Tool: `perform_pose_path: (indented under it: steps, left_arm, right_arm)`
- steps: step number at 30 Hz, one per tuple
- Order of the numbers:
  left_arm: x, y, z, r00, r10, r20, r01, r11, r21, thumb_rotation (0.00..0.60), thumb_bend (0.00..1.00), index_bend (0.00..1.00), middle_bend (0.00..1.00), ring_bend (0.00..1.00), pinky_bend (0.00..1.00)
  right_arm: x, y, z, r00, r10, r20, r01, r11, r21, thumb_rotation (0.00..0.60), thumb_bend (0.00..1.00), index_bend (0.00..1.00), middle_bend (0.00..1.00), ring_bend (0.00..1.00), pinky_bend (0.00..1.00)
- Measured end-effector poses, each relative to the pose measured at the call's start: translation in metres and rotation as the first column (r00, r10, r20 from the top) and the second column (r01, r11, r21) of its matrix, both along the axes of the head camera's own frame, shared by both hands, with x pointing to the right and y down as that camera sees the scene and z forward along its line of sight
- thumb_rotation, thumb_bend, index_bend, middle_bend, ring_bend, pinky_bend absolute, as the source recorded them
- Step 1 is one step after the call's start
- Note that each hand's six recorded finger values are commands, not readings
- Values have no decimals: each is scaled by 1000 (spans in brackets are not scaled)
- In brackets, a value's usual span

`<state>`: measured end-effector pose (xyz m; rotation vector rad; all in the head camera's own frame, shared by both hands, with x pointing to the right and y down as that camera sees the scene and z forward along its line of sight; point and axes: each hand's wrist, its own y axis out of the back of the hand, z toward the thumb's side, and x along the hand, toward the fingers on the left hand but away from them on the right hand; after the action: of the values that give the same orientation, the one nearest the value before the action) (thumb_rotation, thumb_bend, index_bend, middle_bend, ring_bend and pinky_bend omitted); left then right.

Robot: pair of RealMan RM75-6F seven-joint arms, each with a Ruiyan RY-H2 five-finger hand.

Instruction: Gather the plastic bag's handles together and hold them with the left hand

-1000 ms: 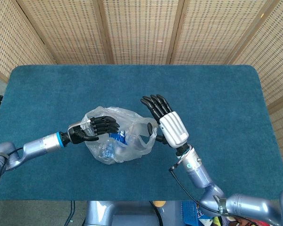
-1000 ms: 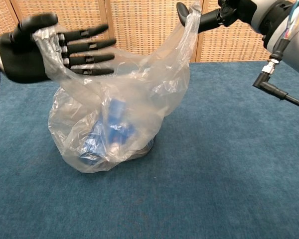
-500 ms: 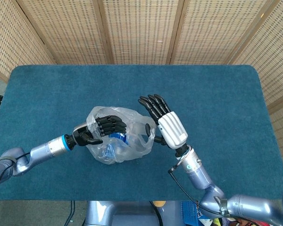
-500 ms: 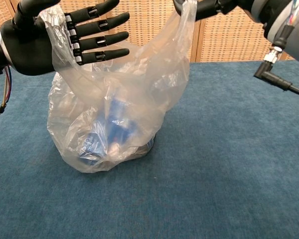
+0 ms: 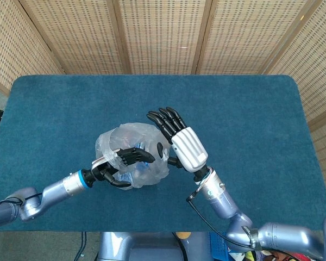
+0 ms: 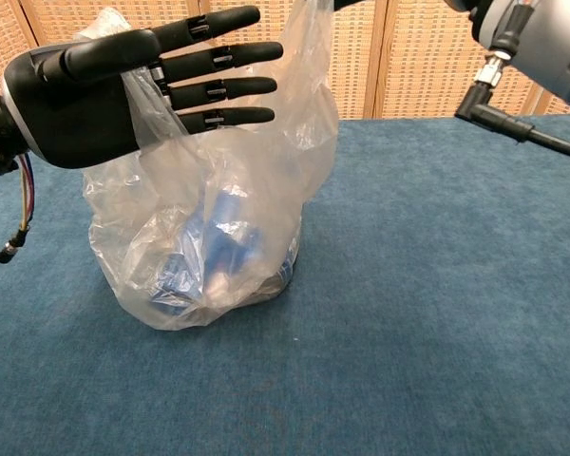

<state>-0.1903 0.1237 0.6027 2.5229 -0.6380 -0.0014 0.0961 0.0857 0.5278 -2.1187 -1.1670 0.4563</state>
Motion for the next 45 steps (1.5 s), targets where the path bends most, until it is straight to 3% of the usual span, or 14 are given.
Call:
perform_pose_path:
  steps: [13,20,27,36,45]
  left_arm:
    - [16,4,-3,994,-94,54,83,982,171,600,239,264,263,206,101]
    - [25,8,-1,987,-100,128,54,945,322,600,240,260,262,212,71]
    - [26,6,0,980,-117,161,46,921,386,600,240,241,211,203,64]
    - [17,1,-3,970,-181,162,79,867,493,600,240,237,201,200,54]
    - [26,0,1,965,-167,205,23,826,563,600,239,234,197,202,62]
  right_arm:
    - [-6,2,-4,1000,-16,4,16,1000,-7,600,716,28,125,0,0]
    - [-9,3,-3,1000,-26,-7,26,1000,-8,600,714,28,125,0,0]
    - [-6,2,-4,1000,-17,-6,17,1000,-8,600,714,28,126,0,0]
    - [-1,2,-4,1000,-16,-17,16,1000,-10,600,716,28,128,0,0]
    - [-5,3,-8,999,-33,-13,33,999,-2,600,715,28,130,0,0]
